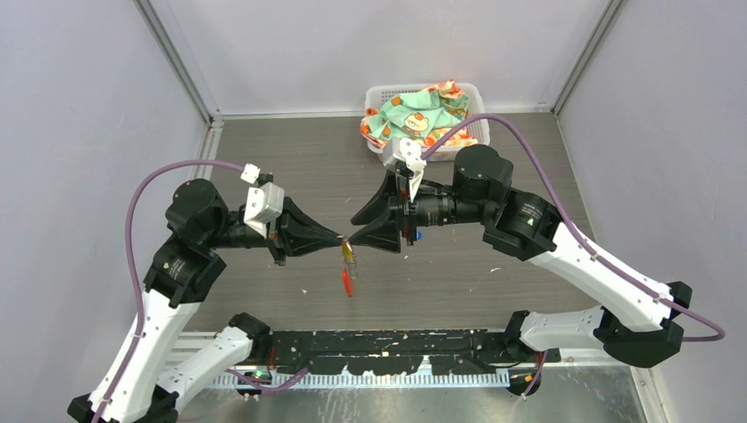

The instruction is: Put the keys on the keyring

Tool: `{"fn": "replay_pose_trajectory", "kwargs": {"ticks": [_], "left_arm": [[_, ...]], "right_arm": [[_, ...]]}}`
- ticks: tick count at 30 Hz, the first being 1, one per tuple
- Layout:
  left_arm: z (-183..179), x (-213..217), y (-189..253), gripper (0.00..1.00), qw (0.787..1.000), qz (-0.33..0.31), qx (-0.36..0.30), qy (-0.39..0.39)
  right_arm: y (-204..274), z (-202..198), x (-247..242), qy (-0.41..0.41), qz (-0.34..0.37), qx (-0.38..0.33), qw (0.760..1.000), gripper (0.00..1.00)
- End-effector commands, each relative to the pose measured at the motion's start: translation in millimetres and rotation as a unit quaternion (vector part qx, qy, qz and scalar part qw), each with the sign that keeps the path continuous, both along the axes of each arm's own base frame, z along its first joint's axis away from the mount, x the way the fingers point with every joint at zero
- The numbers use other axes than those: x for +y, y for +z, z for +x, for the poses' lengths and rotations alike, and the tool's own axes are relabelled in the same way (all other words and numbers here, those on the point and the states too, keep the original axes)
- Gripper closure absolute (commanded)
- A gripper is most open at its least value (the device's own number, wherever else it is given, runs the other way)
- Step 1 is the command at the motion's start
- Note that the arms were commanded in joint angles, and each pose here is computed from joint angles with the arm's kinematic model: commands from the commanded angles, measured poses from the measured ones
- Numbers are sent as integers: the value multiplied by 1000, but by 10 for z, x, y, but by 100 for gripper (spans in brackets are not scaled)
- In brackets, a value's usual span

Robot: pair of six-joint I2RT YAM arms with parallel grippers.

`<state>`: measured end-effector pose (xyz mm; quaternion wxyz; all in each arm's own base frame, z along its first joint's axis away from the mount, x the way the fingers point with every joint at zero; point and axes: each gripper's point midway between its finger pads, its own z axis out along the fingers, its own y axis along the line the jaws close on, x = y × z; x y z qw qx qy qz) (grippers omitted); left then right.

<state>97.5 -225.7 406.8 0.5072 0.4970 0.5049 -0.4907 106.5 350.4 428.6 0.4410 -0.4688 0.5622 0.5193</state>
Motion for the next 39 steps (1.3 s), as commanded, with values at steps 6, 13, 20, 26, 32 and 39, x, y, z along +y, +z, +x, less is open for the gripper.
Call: {"fn": "replay_pose_trajectory", "kwargs": {"ticks": [6,13,20,26,32,39], "left_arm": [[-77,8,326,100,999,-36,-22,-10],[-65,6,358,100,999,-40,-18,-5],[-49,-5,339,100,999,-41,-10,-4],[-35,-9,301,100,999,-36,-8,-4],[-84,41,177,74,1000,-10,-21,-4],[-182,116,-68,57,998,36,-39,-21]], "right_arm": [[138,-71,115,44,33,-12,998,65],[91,-105,138,57,27,-2,998,81],[88,-140,164,70,27,8,997,93],[48,-128,148,64,18,17,998,99],[42,-202,14,63,-4,17,998,99],[-46,-314,-116,80,-40,26,996,99]]}}
